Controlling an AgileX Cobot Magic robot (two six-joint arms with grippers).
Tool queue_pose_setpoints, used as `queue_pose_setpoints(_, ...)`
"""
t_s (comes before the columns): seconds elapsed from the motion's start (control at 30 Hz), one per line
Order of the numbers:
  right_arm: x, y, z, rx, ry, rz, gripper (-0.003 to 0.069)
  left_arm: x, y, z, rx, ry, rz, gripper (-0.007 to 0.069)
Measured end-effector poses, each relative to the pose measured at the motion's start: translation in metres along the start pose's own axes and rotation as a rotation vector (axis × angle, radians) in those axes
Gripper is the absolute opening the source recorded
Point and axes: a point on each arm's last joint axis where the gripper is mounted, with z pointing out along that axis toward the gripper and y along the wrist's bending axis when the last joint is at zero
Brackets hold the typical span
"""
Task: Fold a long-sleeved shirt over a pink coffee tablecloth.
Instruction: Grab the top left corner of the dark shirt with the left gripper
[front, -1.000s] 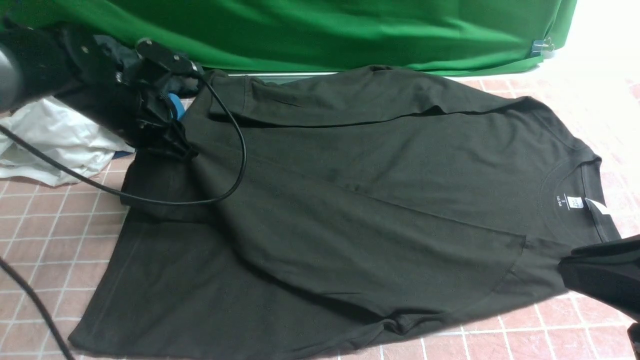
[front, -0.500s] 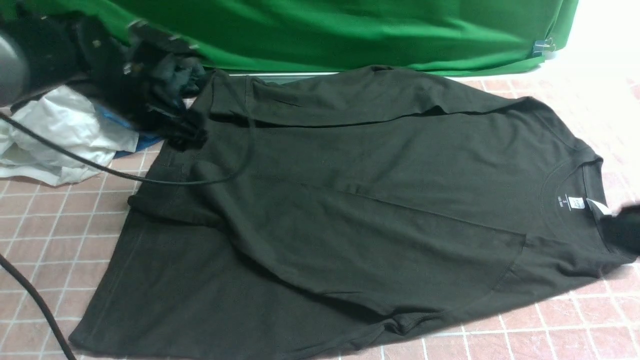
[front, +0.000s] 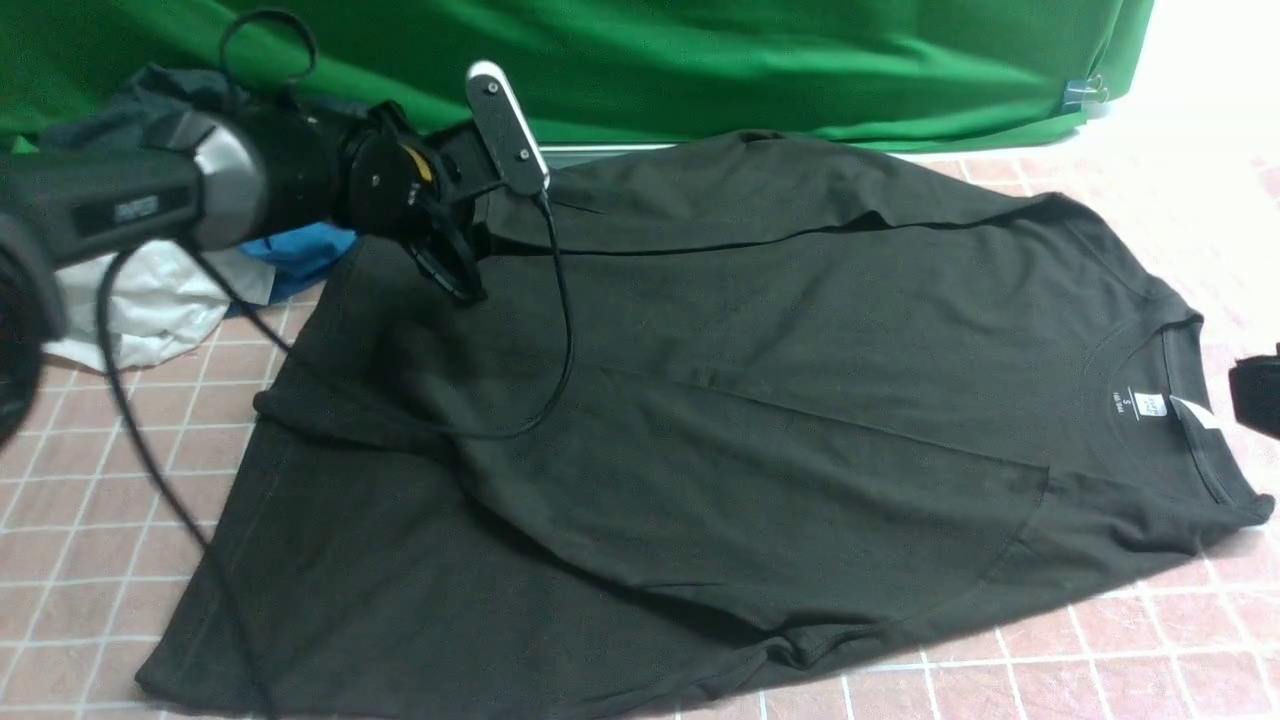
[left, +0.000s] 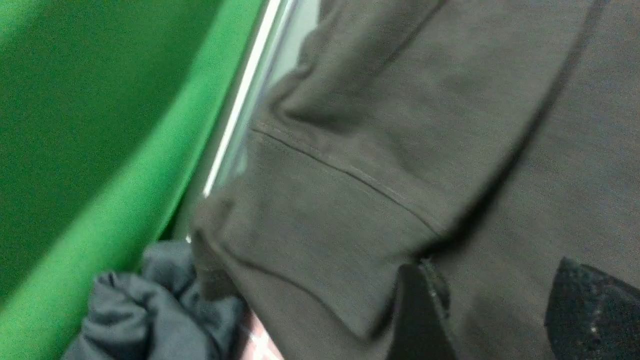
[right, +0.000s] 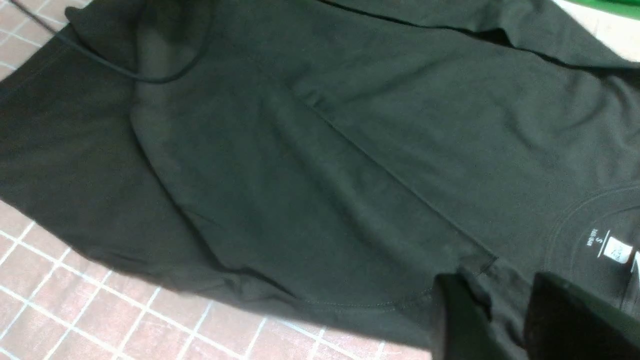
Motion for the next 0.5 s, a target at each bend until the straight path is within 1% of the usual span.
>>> queue_pose_setpoints(0.13, 0.0, 0.001, 0.0, -0.014, 0.001, 0.011, 0.02, -0.005, 0.008, 0.016, -0.003, 0.005, 0.0, 0.0396)
queue_pose_setpoints(0.37, 0.001, 0.003, 0.0, -0.033, 0.007, 0.032, 0.02, -0.003, 0.005, 0.041, 0.016, 0.023, 0.005, 0.0398)
queue_pose_setpoints(0.4, 0.001, 0.003, 0.0, -0.034, 0.007, 0.034, 0.02, -0.002, 0.004, 0.044, 0.018, 0.027, 0.013, 0.0395)
queue_pose_setpoints(0.5, 0.001, 0.003, 0.0, -0.035, 0.008, 0.038, 0.02, 0.0, 0.002, 0.05, 0.014, 0.033, 0.039, 0.0349)
